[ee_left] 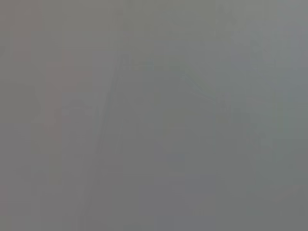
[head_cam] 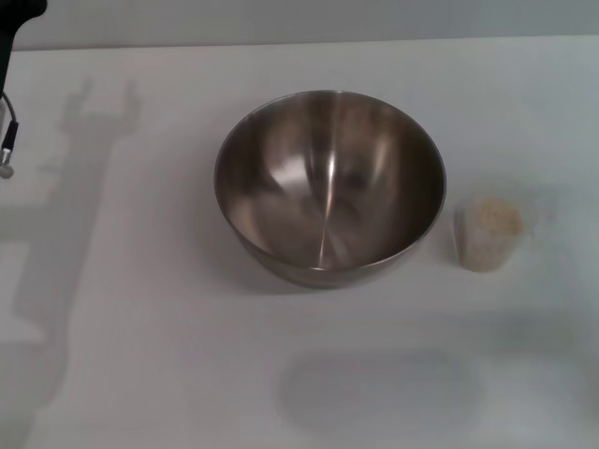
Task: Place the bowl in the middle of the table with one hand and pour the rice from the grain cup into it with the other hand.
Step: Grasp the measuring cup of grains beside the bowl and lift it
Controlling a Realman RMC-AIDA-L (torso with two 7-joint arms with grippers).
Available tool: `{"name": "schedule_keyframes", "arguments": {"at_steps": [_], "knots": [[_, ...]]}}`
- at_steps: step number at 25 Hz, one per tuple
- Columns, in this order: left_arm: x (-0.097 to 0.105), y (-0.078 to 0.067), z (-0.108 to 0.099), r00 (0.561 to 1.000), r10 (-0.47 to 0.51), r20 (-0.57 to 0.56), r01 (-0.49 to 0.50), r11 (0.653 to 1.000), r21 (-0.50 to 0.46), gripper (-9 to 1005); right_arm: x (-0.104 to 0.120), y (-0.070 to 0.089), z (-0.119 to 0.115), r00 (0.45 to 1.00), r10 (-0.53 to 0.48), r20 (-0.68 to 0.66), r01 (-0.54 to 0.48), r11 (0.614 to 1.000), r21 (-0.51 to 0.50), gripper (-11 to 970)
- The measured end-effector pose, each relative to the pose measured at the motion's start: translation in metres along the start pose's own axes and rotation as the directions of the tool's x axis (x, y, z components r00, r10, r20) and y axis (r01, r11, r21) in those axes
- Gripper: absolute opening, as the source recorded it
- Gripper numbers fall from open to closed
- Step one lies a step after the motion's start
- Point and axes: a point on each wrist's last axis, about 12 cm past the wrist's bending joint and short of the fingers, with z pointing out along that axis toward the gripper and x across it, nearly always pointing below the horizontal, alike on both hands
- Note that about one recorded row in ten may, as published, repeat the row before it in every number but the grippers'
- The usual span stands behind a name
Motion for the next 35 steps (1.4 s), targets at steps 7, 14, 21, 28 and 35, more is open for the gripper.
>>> {"name": "schedule_keyframes", "arguments": {"at_steps": [7, 14, 21, 28, 35], "knots": [[0.002, 0.014, -0.004, 1.0, -0.004, -0.011, 0.003, 0.999, -0.042, 708, -0.004, -0.002, -0.039, 1.0, 0.014, -0.028, -0.015, 1.0, -0.027, 752], [0.004, 0.018, -0.005, 0.999, 0.016, -0.03, -0.018, 0.999, -0.045, 844, -0.016, -0.003, -0.093, 0.998, 0.012, -0.056, -0.015, 0.997, -0.069, 751], [0.007, 0.022, -0.007, 0.998, 0.029, -0.047, -0.031, 0.998, -0.05, 844, -0.02, 0.001, -0.123, 0.994, -0.003, -0.113, -0.009, 0.995, -0.102, 751], [0.007, 0.03, -0.011, 0.998, 0.033, -0.049, -0.037, 0.996, -0.078, 844, -0.019, 0.004, -0.141, 0.982, 0.008, -0.186, -0.037, 0.988, -0.15, 751], [0.01, 0.035, -0.016, 0.998, 0.03, -0.06, -0.036, 0.994, -0.099, 844, -0.012, 0.007, -0.149, 0.961, 0.05, -0.273, -0.095, 0.983, -0.156, 751]]}}
